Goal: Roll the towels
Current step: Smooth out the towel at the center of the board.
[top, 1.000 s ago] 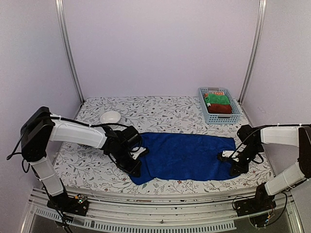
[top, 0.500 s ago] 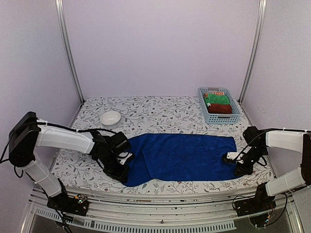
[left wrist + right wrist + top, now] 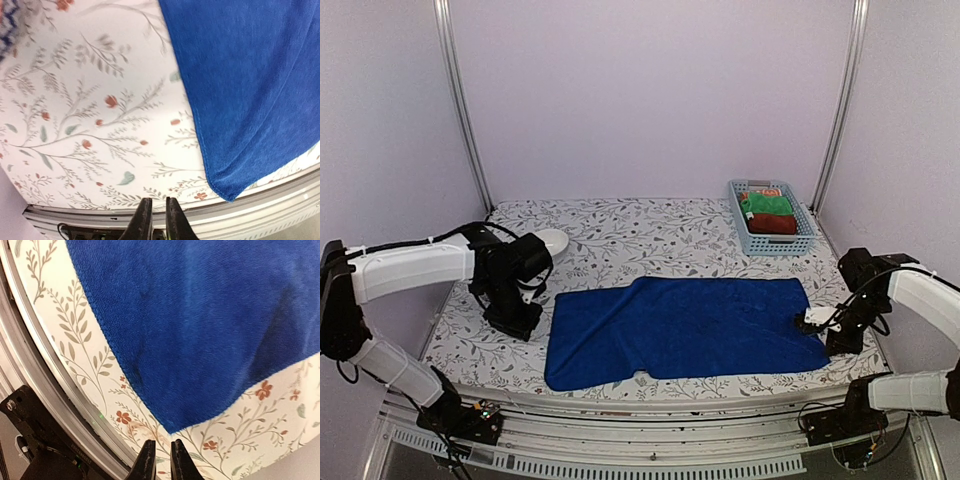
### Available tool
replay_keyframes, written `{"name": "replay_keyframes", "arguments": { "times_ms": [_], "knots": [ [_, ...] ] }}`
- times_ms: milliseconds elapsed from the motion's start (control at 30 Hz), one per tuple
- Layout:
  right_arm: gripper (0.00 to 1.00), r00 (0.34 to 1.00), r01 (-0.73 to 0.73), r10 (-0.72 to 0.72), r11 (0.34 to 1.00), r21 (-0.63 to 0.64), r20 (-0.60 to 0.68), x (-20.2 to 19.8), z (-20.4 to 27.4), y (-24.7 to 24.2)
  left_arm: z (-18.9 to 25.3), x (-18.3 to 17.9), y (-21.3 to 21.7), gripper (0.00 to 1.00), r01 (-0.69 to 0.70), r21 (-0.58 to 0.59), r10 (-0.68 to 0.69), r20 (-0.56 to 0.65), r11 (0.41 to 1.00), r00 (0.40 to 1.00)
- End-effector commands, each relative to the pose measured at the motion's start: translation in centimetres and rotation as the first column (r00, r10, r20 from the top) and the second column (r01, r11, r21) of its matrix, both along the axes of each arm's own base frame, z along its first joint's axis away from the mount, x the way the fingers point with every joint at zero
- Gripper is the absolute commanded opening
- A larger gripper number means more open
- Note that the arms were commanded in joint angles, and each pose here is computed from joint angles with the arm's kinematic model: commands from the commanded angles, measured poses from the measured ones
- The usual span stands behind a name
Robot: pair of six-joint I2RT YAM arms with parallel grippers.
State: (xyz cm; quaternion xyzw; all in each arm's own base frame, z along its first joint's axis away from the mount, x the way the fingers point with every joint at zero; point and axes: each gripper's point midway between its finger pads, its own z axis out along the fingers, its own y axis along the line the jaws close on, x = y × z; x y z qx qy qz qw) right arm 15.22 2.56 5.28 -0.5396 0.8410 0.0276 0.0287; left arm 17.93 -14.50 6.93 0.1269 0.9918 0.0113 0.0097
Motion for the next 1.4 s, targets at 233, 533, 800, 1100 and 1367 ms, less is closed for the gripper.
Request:
{"name": "replay_keyframes", "arguments": {
  "times_ms": [233,533,800,1100,1367],
  "knots": [
    [0.36,0.932,0.204,-0.252,0.959,0.199,0.261,13.0,6.5,0.7,5.8,12.3,-1.4,0.35,-0.013,-0.131,0.057,0.339,0.991,0.939],
    [0.31,0.85,0.39,-0.457,0.881,0.269,0.263,20.1,3.8,0.1,1.0,17.3,-3.9,0.21,0.018,-0.256,0.071,0.333,0.966,0.94],
    [0.25,0.827,0.446,-0.508,0.854,0.267,0.242,22.5,0.1,-0.3,-2.9,18.3,-5.7,0.12,0.031,-0.31,0.057,0.271,0.95,0.961],
    [0.22,0.829,0.469,-0.51,0.858,0.21,0.23,23.2,-3.2,-1.1,-7.2,17.8,-2.6,0.09,-0.034,-0.188,0.074,0.21,0.982,0.975],
    [0.21,0.811,0.509,-0.526,0.85,0.134,0.255,24.0,-5.4,-3.0,-10.2,18.1,0.8,0.05,-0.087,-0.071,0.098,0.173,0.994,0.98]
  ]
}}
